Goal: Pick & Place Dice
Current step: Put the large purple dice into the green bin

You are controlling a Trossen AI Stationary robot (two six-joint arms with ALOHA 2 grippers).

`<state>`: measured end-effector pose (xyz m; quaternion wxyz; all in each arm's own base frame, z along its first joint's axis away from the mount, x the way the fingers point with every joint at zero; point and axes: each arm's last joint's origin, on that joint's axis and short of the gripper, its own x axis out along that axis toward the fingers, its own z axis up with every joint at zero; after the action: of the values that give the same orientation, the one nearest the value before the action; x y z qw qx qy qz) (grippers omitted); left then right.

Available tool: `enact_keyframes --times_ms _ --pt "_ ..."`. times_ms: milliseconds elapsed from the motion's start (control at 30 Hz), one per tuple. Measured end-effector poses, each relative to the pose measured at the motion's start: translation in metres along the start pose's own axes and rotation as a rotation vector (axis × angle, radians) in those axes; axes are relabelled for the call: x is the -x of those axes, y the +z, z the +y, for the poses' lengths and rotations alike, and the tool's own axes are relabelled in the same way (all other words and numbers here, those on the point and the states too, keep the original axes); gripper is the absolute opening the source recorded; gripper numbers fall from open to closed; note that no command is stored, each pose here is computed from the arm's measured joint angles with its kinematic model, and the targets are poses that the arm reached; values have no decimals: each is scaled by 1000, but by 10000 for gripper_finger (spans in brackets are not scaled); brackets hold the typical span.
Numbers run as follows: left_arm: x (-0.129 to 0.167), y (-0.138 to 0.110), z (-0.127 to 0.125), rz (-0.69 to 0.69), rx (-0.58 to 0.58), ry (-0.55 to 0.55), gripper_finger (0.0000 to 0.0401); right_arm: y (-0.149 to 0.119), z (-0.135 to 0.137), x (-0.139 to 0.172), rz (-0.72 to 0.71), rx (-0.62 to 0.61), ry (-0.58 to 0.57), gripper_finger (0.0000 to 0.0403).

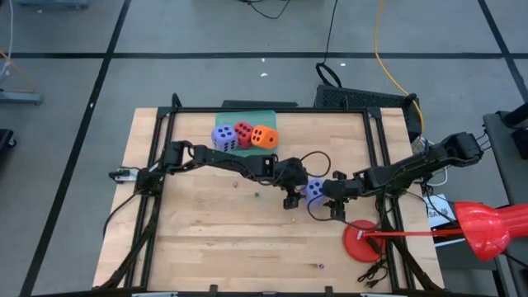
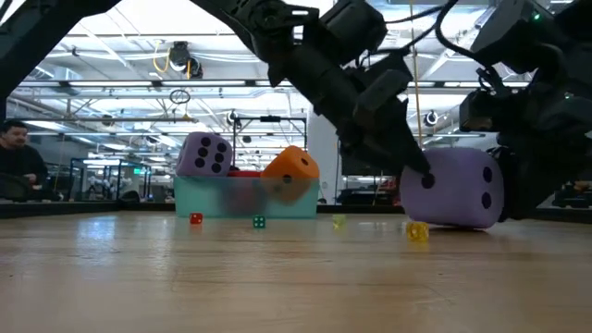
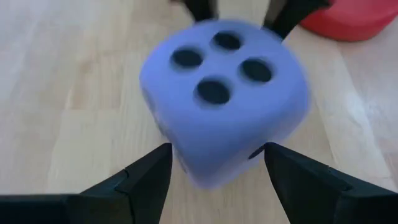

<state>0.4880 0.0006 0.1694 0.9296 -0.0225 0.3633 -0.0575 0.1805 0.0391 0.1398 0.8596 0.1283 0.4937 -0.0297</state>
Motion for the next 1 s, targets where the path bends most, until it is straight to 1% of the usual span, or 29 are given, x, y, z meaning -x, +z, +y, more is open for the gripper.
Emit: enact_keyframes --times_ms 133,333,467,667,867,1000 --pt "2 1 0 35 -39 -1 267 2 -4 0 -17 -27 -25 153" --pt "3 -5 1 94 -44 -2 267 5 -8 0 -28 -44 -35 153" --pt "2 -4 1 86 -59 -1 267 8 -10 0 -55 -46 -31 153" --pt "2 -4 2 82 -41 35 267 13 -11 0 -95 -60 -19 153" --pt "2 -3 -2 75 -57 34 267 14 -11 0 -106 -64 -9 153" --pt "2 -3 -5 78 -45 33 267 15 -10 0 -111 -92 3 153"
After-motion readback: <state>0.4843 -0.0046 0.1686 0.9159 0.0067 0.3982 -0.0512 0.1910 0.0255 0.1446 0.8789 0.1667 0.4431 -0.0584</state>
